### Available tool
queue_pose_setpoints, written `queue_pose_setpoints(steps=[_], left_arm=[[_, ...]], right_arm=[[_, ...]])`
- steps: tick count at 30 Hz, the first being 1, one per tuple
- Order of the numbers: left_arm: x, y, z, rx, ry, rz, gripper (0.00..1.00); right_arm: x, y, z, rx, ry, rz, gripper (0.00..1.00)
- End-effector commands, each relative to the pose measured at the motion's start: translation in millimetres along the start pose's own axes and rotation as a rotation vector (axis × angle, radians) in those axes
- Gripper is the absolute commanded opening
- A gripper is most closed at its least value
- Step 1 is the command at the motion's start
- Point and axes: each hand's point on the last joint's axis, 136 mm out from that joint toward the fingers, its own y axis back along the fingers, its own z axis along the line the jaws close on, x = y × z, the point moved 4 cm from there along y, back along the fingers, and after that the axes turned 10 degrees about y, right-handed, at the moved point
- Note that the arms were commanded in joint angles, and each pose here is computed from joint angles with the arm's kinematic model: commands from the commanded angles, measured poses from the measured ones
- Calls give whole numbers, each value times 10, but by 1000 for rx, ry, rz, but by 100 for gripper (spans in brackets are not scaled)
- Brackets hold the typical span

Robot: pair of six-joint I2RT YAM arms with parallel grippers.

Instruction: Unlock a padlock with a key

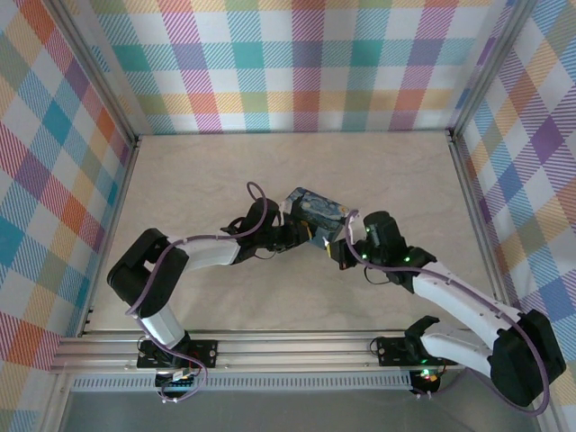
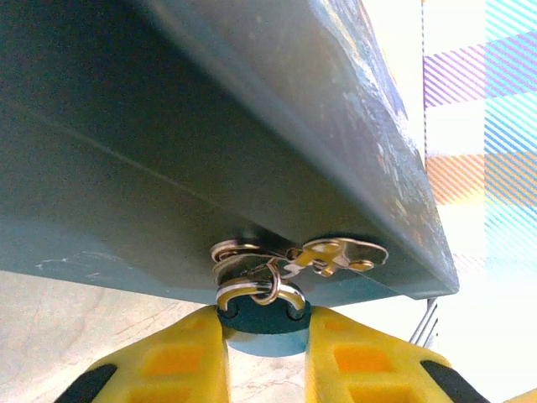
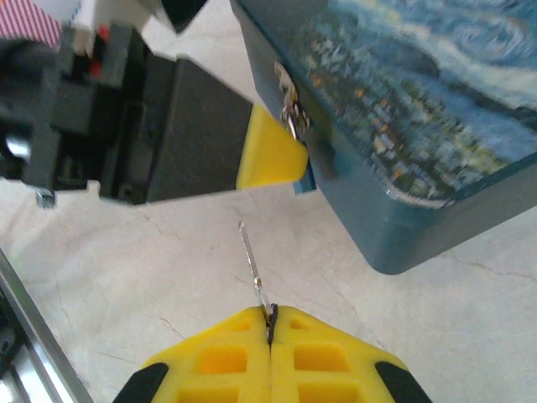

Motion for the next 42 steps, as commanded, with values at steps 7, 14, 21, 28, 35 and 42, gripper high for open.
queue_pose_setpoints(steps=[7, 14, 21, 28, 35, 42], left_arm=[[19, 73, -318, 61, 39, 12, 23], [39, 41, -329, 52, 42, 19, 23], [56, 38, -336, 46, 43, 20, 23], [63, 50, -342, 39, 37, 18, 23], [70, 52, -319, 31, 39, 20, 22], [73, 47, -325, 33, 38, 22, 22]], right_arm=[[172, -184, 40, 14, 82, -7, 0], [250, -306, 0, 43, 88, 24, 0], [258, -424, -46, 69, 92, 47, 0], [192, -486, -74, 94, 99, 45, 0], [151, -506, -85, 103, 97, 38, 0], [113, -533, -70, 95, 96, 34, 0]])
